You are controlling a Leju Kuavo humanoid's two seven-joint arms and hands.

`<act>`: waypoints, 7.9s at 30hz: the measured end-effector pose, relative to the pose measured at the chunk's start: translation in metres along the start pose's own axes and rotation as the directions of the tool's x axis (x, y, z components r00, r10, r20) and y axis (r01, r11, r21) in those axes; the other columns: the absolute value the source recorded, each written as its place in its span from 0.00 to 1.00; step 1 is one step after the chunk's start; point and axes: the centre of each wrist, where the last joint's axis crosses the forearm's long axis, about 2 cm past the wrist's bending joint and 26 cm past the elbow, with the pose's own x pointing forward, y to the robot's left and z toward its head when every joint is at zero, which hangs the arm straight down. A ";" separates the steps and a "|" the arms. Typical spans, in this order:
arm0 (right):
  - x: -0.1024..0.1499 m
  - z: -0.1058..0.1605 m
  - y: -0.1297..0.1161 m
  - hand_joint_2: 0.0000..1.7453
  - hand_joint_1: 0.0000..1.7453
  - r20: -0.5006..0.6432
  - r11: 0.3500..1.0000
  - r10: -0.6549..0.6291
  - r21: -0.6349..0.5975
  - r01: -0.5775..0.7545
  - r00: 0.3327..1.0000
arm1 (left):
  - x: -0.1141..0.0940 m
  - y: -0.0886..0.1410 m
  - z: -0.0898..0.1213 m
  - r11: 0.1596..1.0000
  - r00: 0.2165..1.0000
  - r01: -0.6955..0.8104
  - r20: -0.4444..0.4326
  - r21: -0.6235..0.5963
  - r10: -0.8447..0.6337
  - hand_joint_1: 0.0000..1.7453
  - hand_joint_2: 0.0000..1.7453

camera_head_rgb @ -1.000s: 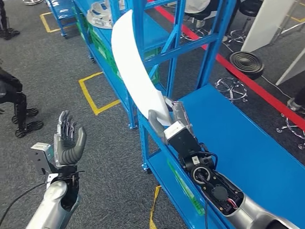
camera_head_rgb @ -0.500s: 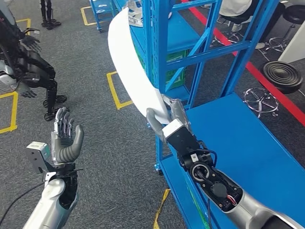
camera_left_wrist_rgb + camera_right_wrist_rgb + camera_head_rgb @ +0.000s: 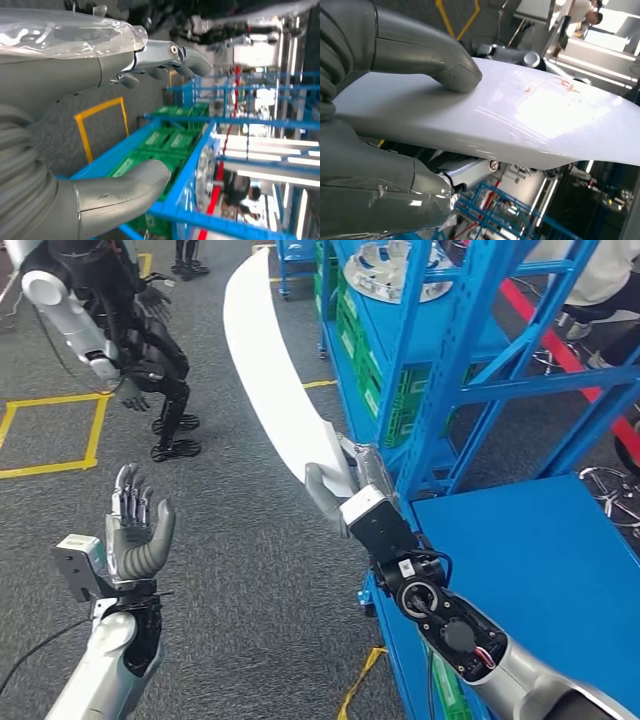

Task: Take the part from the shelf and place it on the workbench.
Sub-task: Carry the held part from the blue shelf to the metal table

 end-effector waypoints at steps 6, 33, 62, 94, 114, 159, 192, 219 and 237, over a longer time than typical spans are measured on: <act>-0.003 0.001 -0.002 1.00 1.00 -0.010 1.000 0.006 0.001 -0.006 1.000 | -0.001 0.001 0.004 0.999 1.000 0.024 -0.015 0.027 -0.024 0.00 1.00; -0.010 0.009 -0.004 1.00 1.00 -0.042 1.000 0.020 -0.021 -0.021 0.999 | 0.000 0.001 0.004 1.000 1.000 0.018 0.007 0.012 -0.018 0.00 1.00; -0.013 0.005 -0.008 1.00 1.00 -0.045 1.000 0.018 -0.021 -0.019 0.999 | 0.000 0.002 0.003 0.999 1.000 0.026 0.016 0.020 -0.027 0.00 1.00; -0.010 -0.005 -0.004 1.00 1.00 -0.036 1.000 0.004 0.010 -0.003 0.999 | 0.001 0.009 0.004 0.999 0.999 0.039 -0.006 0.006 -0.039 0.00 1.00; -0.004 0.005 -0.005 1.00 1.00 -0.068 1.000 0.014 -0.013 -0.014 0.998 | 0.006 0.006 -0.006 1.000 1.000 0.022 0.006 -0.008 -0.022 0.00 1.00; -0.006 0.008 -0.012 1.00 1.00 -0.076 0.999 -0.013 -0.041 0.010 0.997 | 0.009 -0.003 -0.012 1.000 1.000 0.022 -0.021 0.020 -0.021 0.00 1.00; -0.008 0.014 -0.010 1.00 1.00 -0.084 0.999 -0.015 -0.033 0.012 0.996 | 0.006 -0.003 -0.005 0.999 0.999 0.032 -0.035 0.029 -0.031 0.00 1.00; -0.006 0.011 -0.012 1.00 1.00 -0.078 0.999 -0.010 -0.036 0.007 0.997 | 0.008 -0.004 -0.008 0.999 0.999 0.034 -0.031 0.020 -0.034 0.00 1.00; -0.006 0.009 -0.014 1.00 1.00 -0.070 0.999 -0.007 -0.033 0.005 0.997 | 0.007 -0.004 -0.003 0.999 0.998 0.041 -0.040 0.013 -0.040 0.00 1.00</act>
